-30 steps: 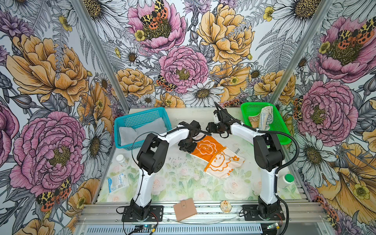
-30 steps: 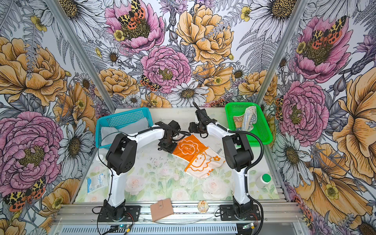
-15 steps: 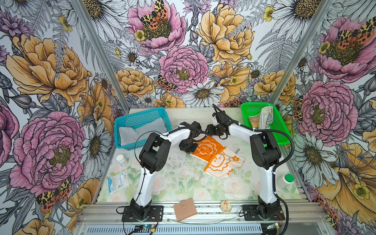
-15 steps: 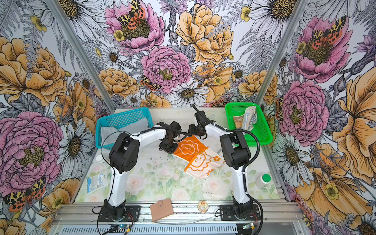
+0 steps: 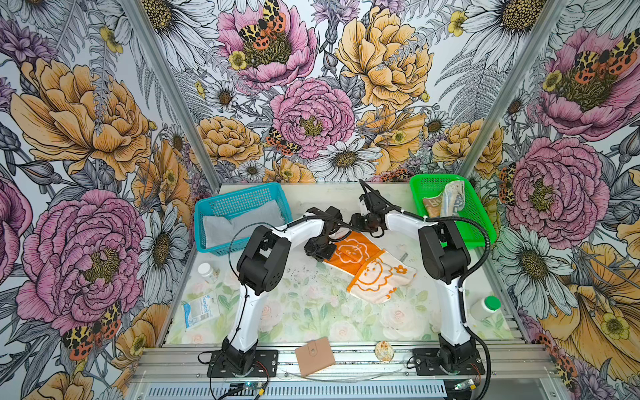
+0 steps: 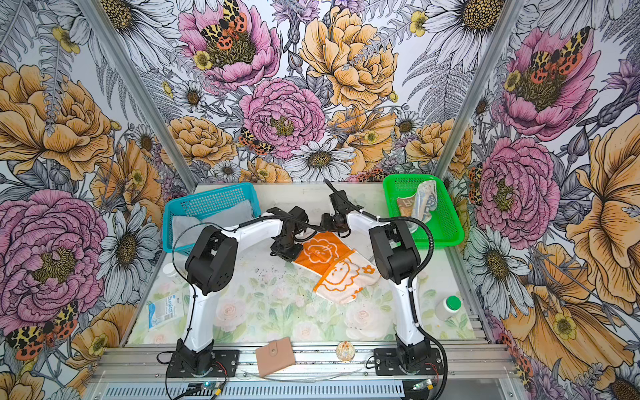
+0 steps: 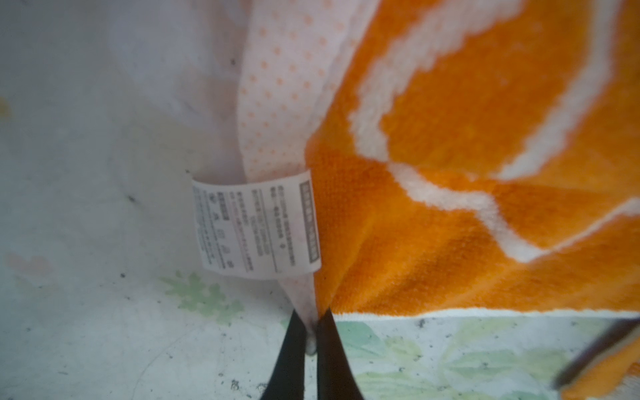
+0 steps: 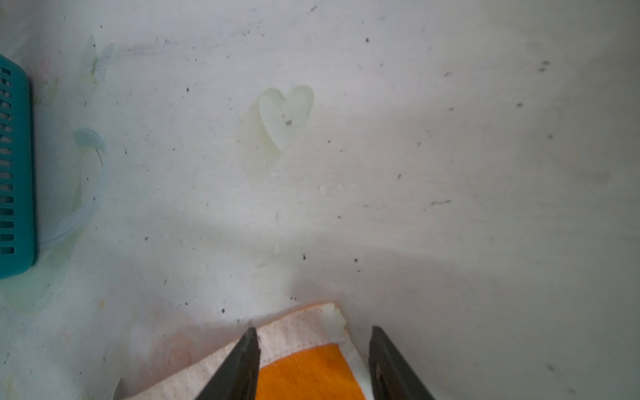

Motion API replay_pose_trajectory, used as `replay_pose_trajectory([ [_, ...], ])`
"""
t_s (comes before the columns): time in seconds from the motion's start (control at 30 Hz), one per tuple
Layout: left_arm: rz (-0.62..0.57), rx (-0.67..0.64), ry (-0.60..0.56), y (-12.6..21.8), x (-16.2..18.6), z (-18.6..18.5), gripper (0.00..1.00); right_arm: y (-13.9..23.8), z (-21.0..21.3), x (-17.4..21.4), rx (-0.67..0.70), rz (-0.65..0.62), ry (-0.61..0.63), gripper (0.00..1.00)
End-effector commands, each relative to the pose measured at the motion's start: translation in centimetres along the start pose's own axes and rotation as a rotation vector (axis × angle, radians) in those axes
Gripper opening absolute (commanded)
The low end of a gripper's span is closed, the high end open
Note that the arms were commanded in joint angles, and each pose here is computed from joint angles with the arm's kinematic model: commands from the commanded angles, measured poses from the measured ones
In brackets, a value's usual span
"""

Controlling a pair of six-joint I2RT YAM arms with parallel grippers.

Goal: Fold and stack the towels
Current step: 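Grasp the orange towel's corners with both grippers near the tag, then lift the orange towel with both grippers and spread it flat on the table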

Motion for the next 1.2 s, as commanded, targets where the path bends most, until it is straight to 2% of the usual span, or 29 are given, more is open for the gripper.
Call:
replay_pose_trajectory([
  [0.0, -0.030, 0.013, 0.003, 1.0, -0.6, 0.2, 0.00, -1.3, 0.0, 0.4, 0.004, 0.018, -0.009, 0.39],
  [0.1, -0.032, 0.012, 0.008, 1.1, -0.6, 0.4, 0.00, -1.5, 0.1, 0.7, -0.002, 0.030, -0.010, 0.24],
  [0.3, -0.037, 0.014, 0.015, 1.2, -0.7, 0.6, 0.00, -1.0, 0.2, 1.2, -0.003, 0.037, -0.009, 0.11],
  [0.37, -0.037, 0.012, 0.014, 1.3, -0.7, 0.6, 0.00, -0.9, 0.2, 1.3, 0.001, 0.036, -0.008, 0.00],
  [0.63, -0.059, -0.001, 0.022, 2.0, -1.0, 1.1, 0.00, 1.0, 1.2, 0.5, -0.029, 0.002, 0.036, 0.00],
  [1.0, -0.186, 0.000, 0.058, 6.1, -1.8, 3.0, 0.00, 11.5, 5.9, -3.5, -0.144, -0.212, 0.159, 0.00],
  [1.17, -0.314, -0.042, 0.078, 10.6, -1.6, 4.1, 0.00, 16.6, 7.2, -4.4, -0.173, -0.312, 0.189, 0.00],
])
Point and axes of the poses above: each gripper's point midway between its finger pads, its own y axis back along the fingers, its own z axis along the line the jaws close on, x = y × z, the point moved 6 cm from there along y, back along the fingers, and after that the axes turned 4 degrees about -y, right-handed, at the moved point
